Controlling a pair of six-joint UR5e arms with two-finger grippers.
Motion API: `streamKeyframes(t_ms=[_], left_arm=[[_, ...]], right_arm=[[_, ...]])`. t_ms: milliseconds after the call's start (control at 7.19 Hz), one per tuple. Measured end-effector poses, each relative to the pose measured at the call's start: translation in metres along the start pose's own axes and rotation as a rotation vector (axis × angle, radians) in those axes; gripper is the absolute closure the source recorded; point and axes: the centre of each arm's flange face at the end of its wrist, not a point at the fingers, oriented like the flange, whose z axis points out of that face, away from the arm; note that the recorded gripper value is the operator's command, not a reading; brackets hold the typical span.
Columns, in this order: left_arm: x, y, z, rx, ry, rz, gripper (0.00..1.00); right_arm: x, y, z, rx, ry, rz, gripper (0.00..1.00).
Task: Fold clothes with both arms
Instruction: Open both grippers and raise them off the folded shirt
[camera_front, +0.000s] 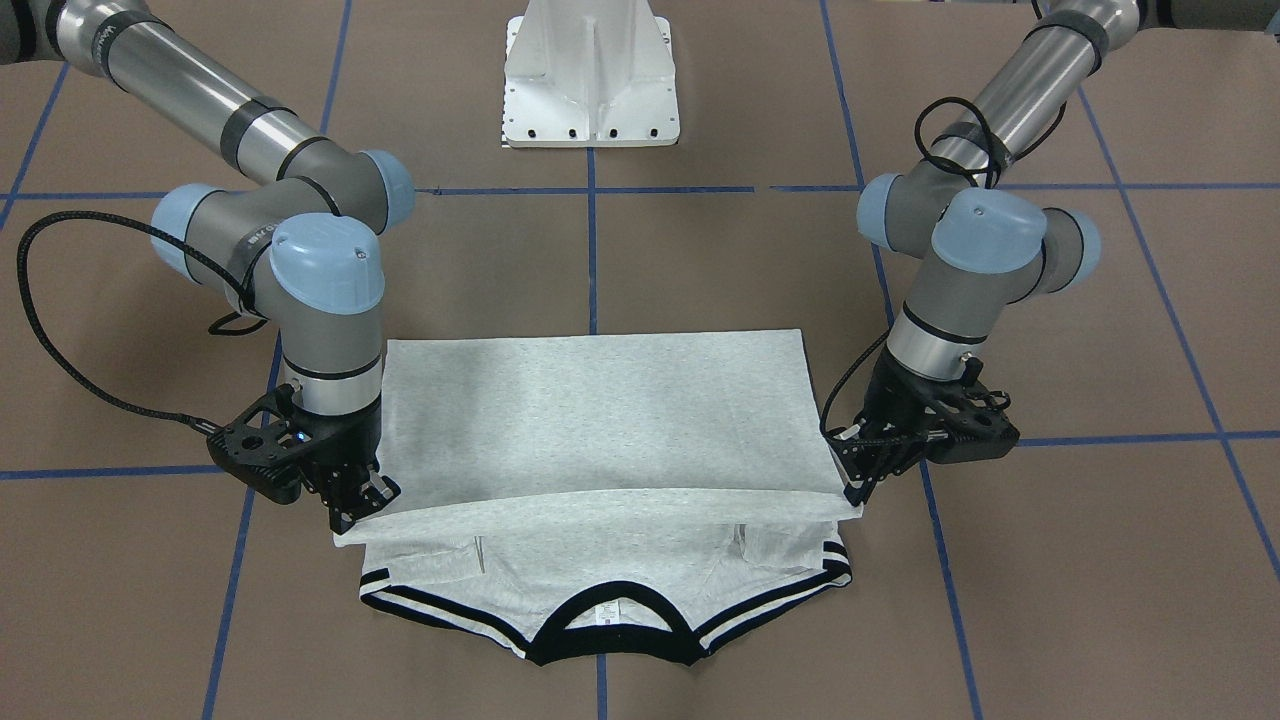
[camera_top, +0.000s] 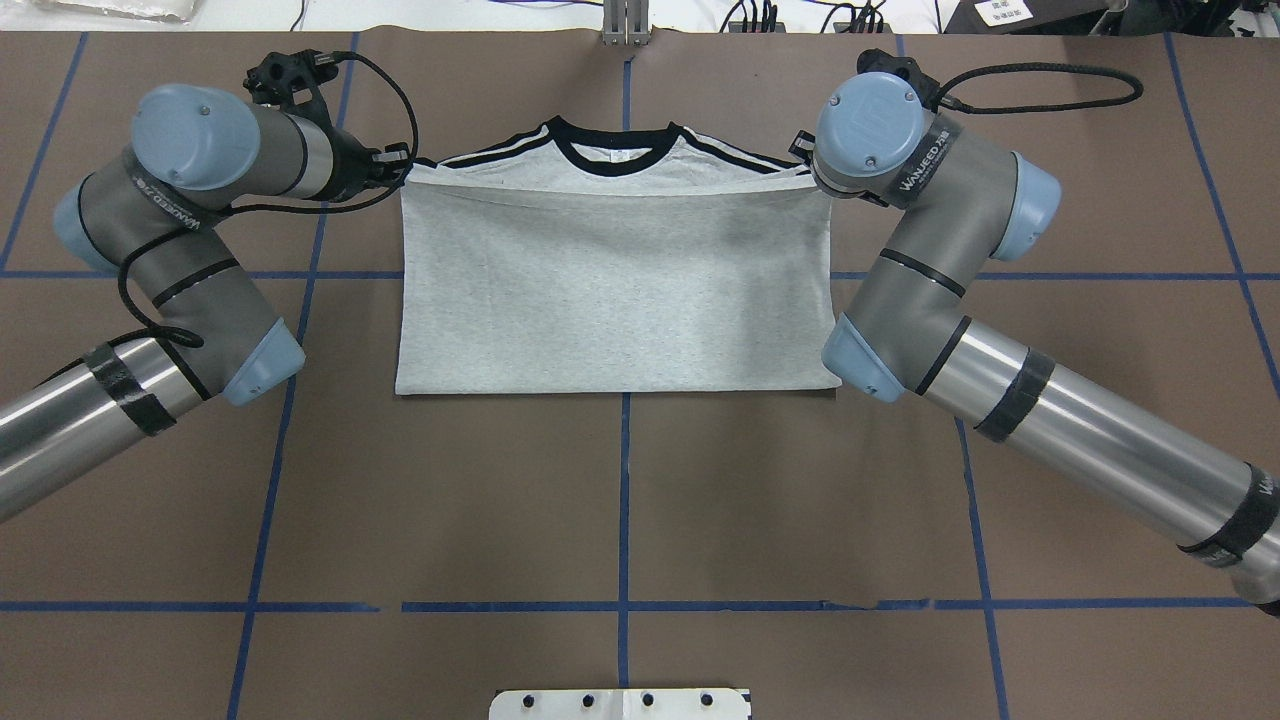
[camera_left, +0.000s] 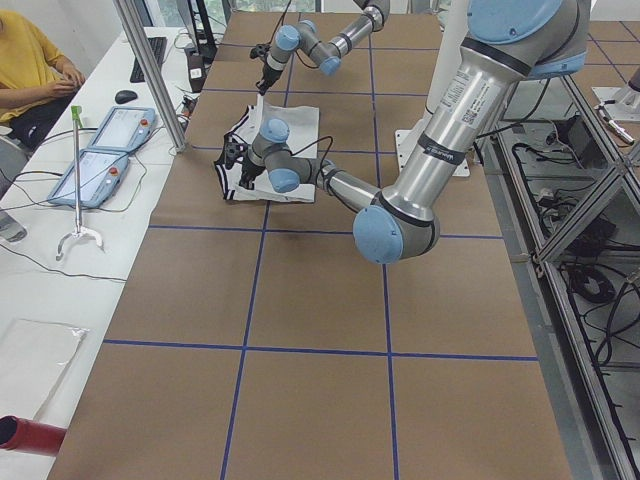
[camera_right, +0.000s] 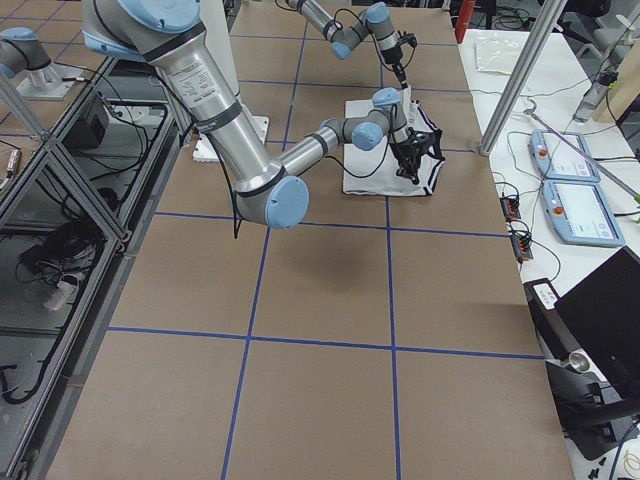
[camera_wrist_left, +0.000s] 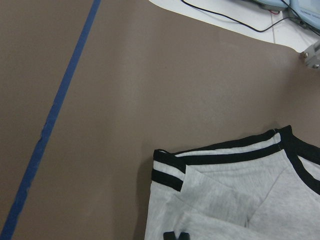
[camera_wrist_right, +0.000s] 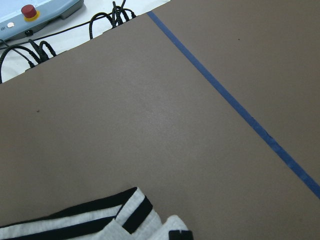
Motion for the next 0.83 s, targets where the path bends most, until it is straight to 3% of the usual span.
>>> streamKeyframes(t_ms=[139, 417, 695, 834], left_arm=[[-0.003, -0.006, 0.004, 0.024, -0.002, -0.001, 1.0], [-0.001, -0.018, 0.008, 0.045, -0.005, -0.005, 0.77], [0.005, -0.025, 0.018, 0.048, -0.016, -0.009, 0.68], [0.003, -0.031, 0.019, 0.057, -0.02, -0.012, 0.61]], right_arm=[[-0.006, -0.004, 0.007, 0.003, 0.002, 0.003, 1.0], [-0.012, -0.014, 0.014, 0.009, 0.013, 0.013, 1.0], [-0.016, -0.015, 0.017, 0.008, 0.018, 0.017, 1.0], [-0.02, -0.015, 0.014, 0.008, 0.012, 0.018, 0.69]])
